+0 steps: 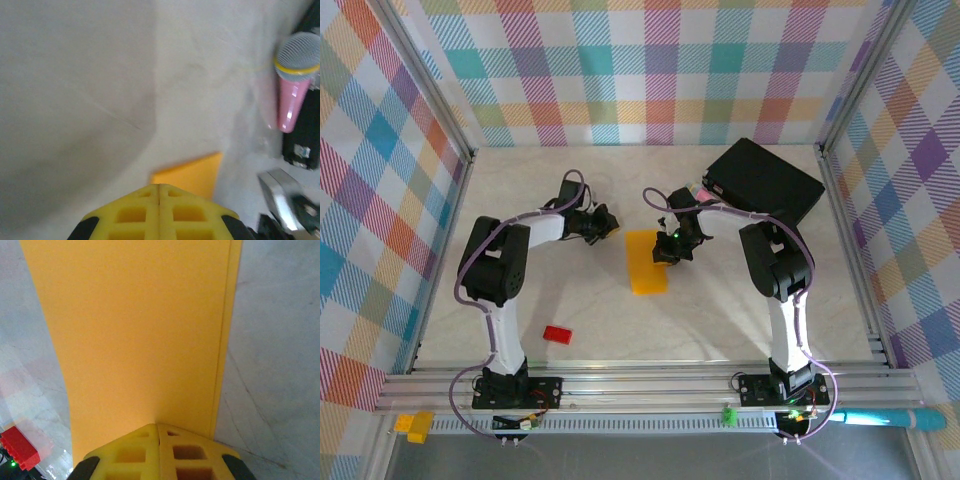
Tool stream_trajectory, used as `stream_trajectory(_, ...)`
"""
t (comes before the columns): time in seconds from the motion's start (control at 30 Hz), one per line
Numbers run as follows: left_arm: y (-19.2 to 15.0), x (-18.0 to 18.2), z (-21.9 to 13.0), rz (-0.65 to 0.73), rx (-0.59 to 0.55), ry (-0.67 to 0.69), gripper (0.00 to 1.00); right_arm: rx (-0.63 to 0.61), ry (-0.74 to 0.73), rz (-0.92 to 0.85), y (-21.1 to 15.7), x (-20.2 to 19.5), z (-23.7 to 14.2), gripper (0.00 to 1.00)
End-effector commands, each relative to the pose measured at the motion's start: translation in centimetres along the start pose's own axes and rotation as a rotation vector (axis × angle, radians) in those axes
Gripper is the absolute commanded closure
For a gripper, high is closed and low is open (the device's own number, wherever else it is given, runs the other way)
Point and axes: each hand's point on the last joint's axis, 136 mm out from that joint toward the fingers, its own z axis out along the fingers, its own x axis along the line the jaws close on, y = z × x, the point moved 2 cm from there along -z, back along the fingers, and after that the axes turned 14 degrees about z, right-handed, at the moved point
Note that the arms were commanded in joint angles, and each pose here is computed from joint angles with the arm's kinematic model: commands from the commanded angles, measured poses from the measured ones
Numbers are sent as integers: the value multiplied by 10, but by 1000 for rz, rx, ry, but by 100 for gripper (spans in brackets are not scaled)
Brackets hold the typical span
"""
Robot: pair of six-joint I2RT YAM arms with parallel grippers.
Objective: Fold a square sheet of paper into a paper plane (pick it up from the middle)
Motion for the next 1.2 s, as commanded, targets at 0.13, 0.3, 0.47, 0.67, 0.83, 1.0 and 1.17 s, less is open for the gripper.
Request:
stream_trajectory(0.13, -33, -33, 25, 28, 64, -58, 100, 107, -533, 181, -37, -145, 40, 97)
stream_trajectory(0.3, -31, -10, 38, 14, 82, 46, 100, 105, -533, 189, -38, -146, 41, 97)
stream_trajectory(0.47, -12, 9, 46, 38, 97, 123, 100, 96, -538, 205, -38, -148, 41, 97)
stream_trajectory(0.67, 31, 14, 21, 66, 33, 159, 100, 71, -501, 251, -36, -145, 45, 97)
stream_trajectory(0.83, 36, -28, -12, 99, -25, 88, 100, 47, -449, 319, -34, -138, 49, 97)
stream_trajectory(1.0, -22, -57, -15, 28, -30, 26, 100, 28, -455, 341, -36, -140, 46, 97)
stream_trajectory(1.17, -81, -61, -6, -105, -21, -5, 100, 17, -464, 342, -36, -143, 44, 97)
